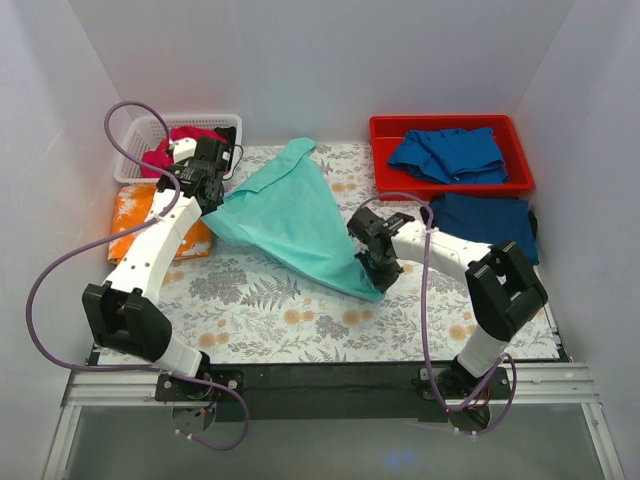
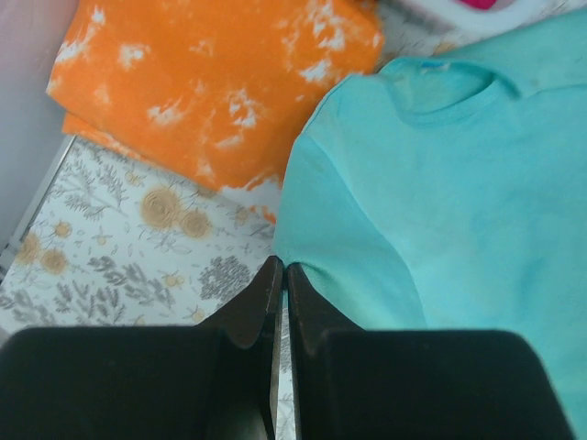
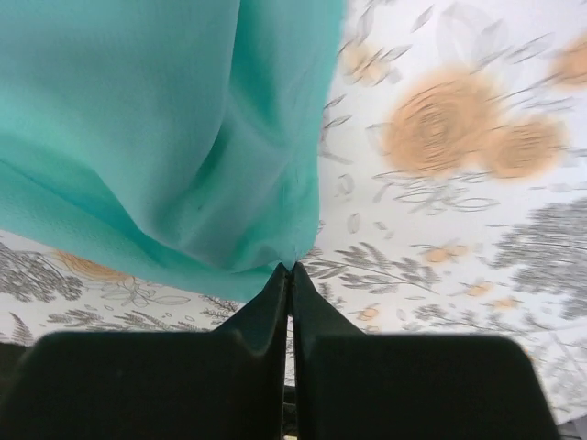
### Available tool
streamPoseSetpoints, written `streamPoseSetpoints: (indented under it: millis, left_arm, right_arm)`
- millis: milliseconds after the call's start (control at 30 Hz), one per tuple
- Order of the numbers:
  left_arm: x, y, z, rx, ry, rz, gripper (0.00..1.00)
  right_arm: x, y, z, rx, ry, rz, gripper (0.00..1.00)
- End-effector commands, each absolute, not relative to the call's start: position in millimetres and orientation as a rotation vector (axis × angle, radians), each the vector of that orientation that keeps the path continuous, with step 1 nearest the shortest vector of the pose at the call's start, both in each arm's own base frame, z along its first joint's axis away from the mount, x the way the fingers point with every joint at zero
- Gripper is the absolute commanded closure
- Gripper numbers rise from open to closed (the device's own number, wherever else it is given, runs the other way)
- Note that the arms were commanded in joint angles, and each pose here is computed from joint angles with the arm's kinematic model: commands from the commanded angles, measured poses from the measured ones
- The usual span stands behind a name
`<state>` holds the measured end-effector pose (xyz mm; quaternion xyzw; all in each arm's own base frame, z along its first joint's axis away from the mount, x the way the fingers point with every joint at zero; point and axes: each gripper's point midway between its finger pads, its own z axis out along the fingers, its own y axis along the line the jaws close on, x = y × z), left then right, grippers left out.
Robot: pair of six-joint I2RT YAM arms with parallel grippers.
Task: Fold and stack the t-shirts
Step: Flatten out the tshirt
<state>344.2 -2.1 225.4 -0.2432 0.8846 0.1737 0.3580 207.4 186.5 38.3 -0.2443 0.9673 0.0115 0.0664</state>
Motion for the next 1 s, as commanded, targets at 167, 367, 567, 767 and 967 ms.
streamPoseSetpoints:
  millis: [167, 367, 567, 767, 967]
  left_arm:
    - [400.8, -7.9, 349.6, -0.661, 1.882, 0.180, 1.00]
    - [438.1, -15.2, 432.5, -0.588, 1.673, 0.085, 1.00]
    - [456.6, -23.1, 510.7, -0.529, 1.498, -0.015, 1.00]
    - [445.5, -31.0, 571.0, -0.492, 1.365, -0.133, 1.00]
    - [414.1, -28.6, 597.1, -0.488, 1.312, -0.187, 1.00]
  right_arm:
    - [340.3, 174.2, 200.5, -0.344, 2.443, -0.153, 0.99]
    - [416.0, 158.1, 317.9, -0.129, 2.177, -0.066, 0.99]
    - [439.3, 145.1, 407.9, -0.064, 1.949, -0.025, 0.99]
    - [416.5, 121.7, 469.0, 0.029, 1.765, 0.034, 0.99]
    - [383.1, 110.9, 490.9, 0.057, 1.619, 0.116, 0.99]
